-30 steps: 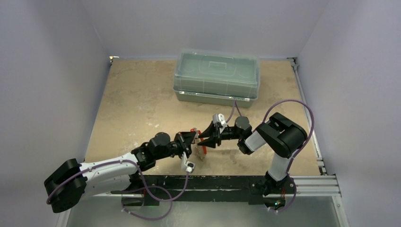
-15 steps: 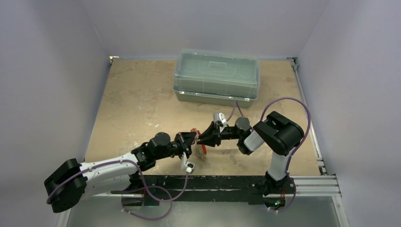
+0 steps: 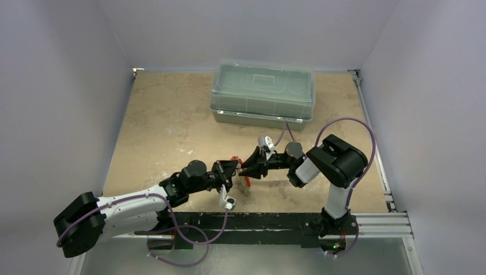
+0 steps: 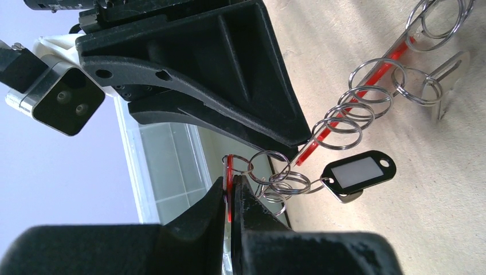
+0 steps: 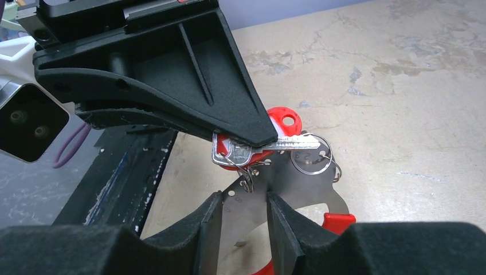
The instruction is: Remove the keys from the keyring
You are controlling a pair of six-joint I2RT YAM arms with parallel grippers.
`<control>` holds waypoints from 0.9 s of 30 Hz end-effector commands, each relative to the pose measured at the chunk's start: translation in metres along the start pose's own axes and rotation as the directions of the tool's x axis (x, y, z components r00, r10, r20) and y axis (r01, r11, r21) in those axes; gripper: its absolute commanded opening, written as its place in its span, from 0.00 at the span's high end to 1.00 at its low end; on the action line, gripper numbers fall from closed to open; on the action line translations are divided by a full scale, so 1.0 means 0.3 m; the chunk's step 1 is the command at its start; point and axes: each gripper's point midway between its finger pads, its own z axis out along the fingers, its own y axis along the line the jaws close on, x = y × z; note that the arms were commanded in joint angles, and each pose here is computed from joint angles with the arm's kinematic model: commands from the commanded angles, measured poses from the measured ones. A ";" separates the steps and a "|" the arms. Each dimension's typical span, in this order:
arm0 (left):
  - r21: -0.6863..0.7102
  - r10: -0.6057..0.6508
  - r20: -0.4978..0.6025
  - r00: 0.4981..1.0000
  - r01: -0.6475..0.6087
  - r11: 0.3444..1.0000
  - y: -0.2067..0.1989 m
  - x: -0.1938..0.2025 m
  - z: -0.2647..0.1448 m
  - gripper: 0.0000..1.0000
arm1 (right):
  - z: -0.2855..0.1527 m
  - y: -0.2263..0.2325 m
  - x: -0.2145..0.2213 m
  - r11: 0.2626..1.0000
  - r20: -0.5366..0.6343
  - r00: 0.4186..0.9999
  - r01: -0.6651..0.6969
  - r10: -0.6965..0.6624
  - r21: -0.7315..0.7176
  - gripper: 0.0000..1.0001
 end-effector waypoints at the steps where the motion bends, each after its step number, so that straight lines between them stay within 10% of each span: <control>1: -0.075 0.000 0.040 0.999 0.003 0.997 0.097 -0.020 0.002 1.00 | 0.016 0.006 -0.089 0.992 0.088 0.989 0.120 -0.117 -0.029 0.62; 27: -0.047 0.018 0.029 0.999 -0.016 0.999 0.021 -0.006 -0.011 1.00 | 0.027 0.000 -0.086 0.992 0.088 0.989 0.119 -0.115 -0.044 0.51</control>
